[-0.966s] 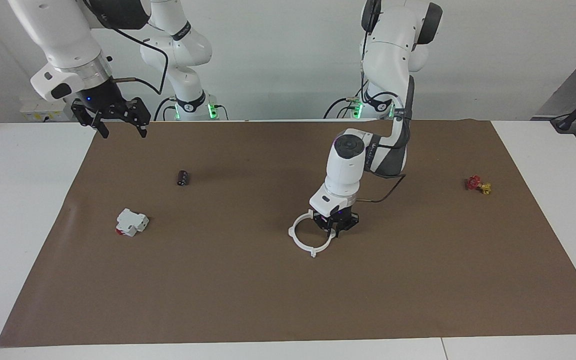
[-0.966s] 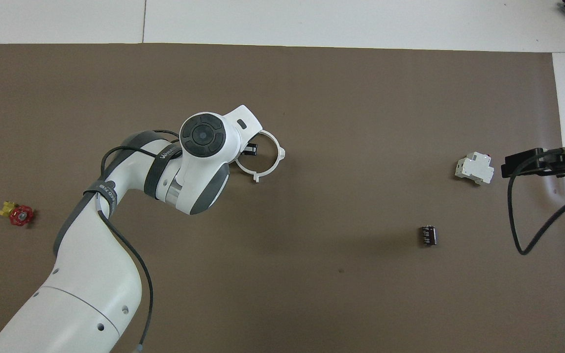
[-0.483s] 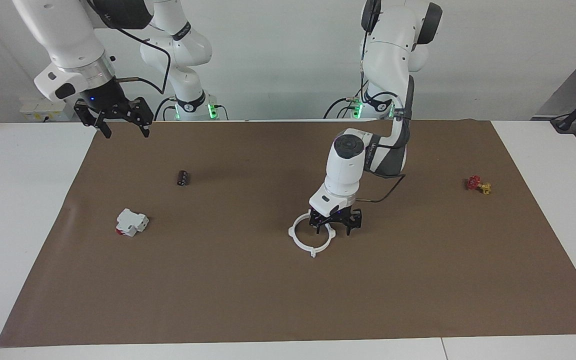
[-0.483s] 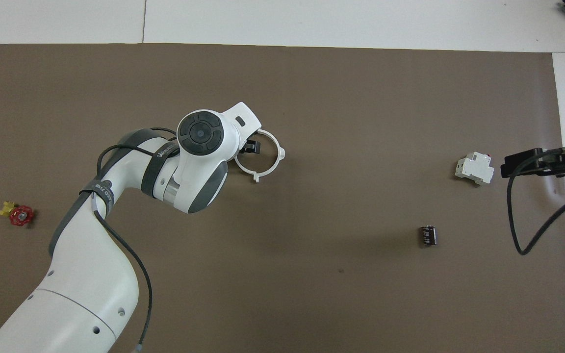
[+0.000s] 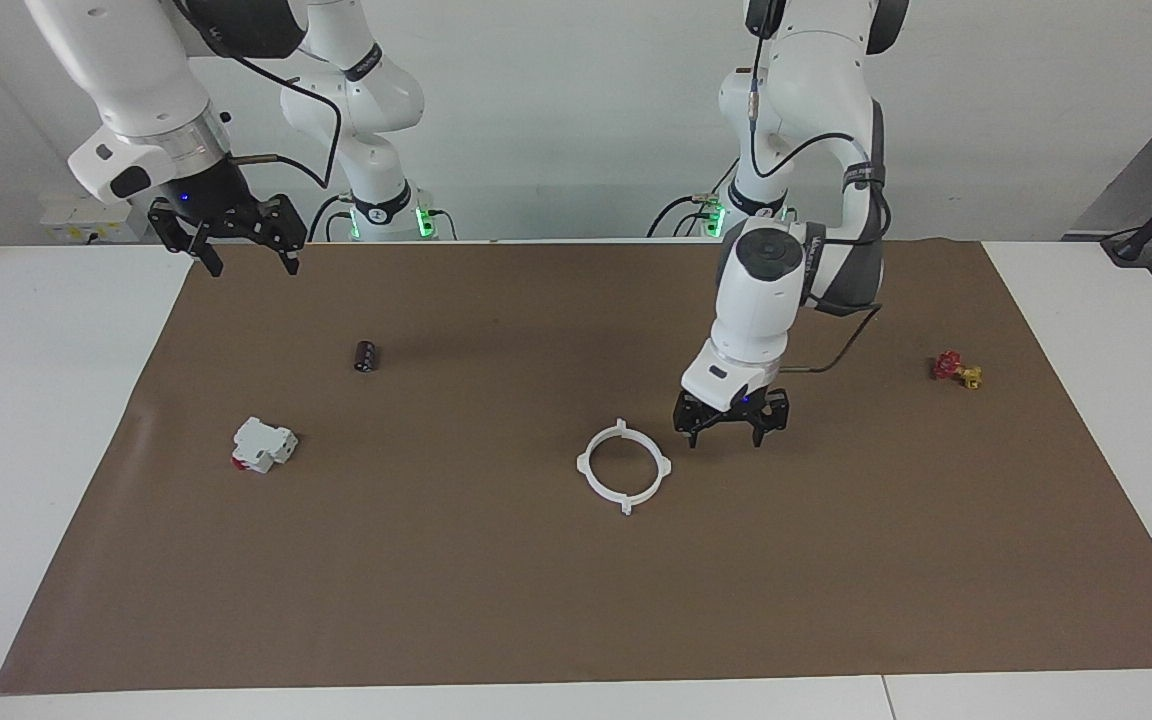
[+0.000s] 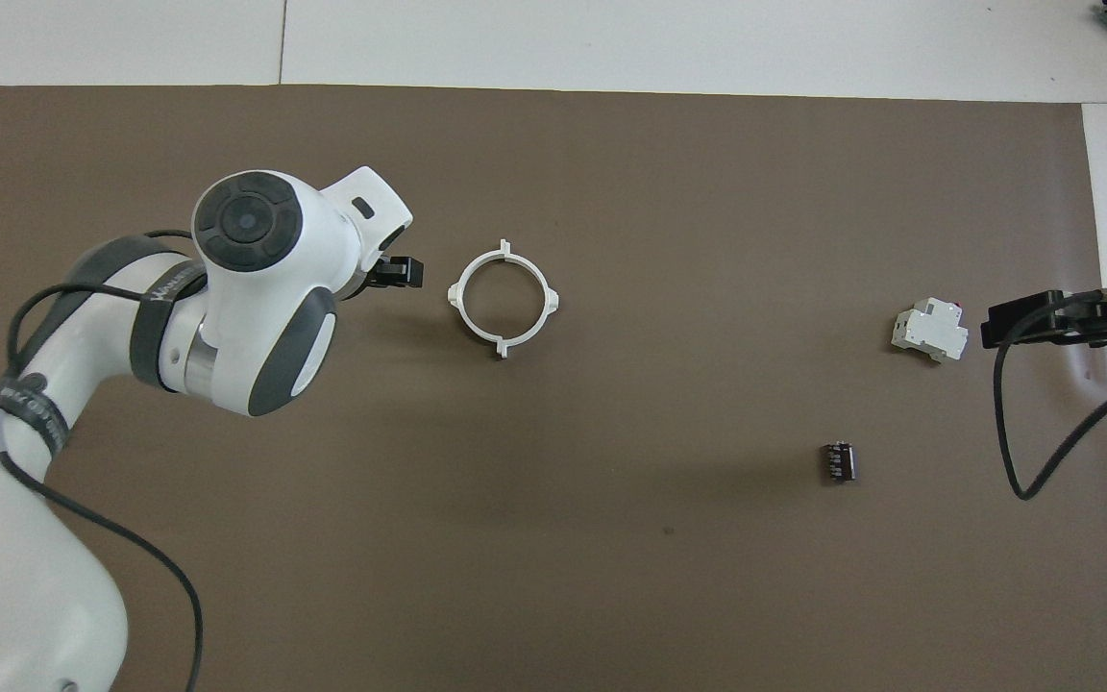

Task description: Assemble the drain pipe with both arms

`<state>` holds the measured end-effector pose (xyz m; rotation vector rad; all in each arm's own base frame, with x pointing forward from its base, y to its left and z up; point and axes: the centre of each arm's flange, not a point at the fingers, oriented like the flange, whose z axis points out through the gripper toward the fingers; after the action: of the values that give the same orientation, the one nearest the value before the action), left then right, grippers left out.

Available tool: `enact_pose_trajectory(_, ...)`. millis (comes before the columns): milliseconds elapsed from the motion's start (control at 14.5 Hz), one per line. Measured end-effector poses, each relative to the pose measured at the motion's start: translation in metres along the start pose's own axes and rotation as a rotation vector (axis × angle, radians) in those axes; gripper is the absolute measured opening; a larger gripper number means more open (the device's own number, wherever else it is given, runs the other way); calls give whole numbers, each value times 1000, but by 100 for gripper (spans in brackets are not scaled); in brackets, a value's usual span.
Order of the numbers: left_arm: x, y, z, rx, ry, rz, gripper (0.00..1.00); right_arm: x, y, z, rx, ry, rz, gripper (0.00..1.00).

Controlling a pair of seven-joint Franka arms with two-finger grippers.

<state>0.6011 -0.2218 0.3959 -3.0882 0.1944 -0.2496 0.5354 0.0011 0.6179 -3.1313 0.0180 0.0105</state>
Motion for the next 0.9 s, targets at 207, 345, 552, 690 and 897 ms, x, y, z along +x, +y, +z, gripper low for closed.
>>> enact_pose_trajectory(207,-11,-65,-31,17,-26,37,100,0,0,0,0,0,0,97)
enact_pose_trajectory(345,-18,-98,-52,25,-49,65,100,0,0,0,0,0,0,97)
enact_pose_trajectory(552,-27,-146,-80,-1,-68,84,100,0,0,0,0,0,0,97)
enact_pose_trajectory(690,-37,-187,-98,-14,-87,98,100,0,0,0,0,0,0,97)
enact_pose_trajectory(897,-56,-243,-131,-38,-83,74,100,0,0,0,0,2,1,97)
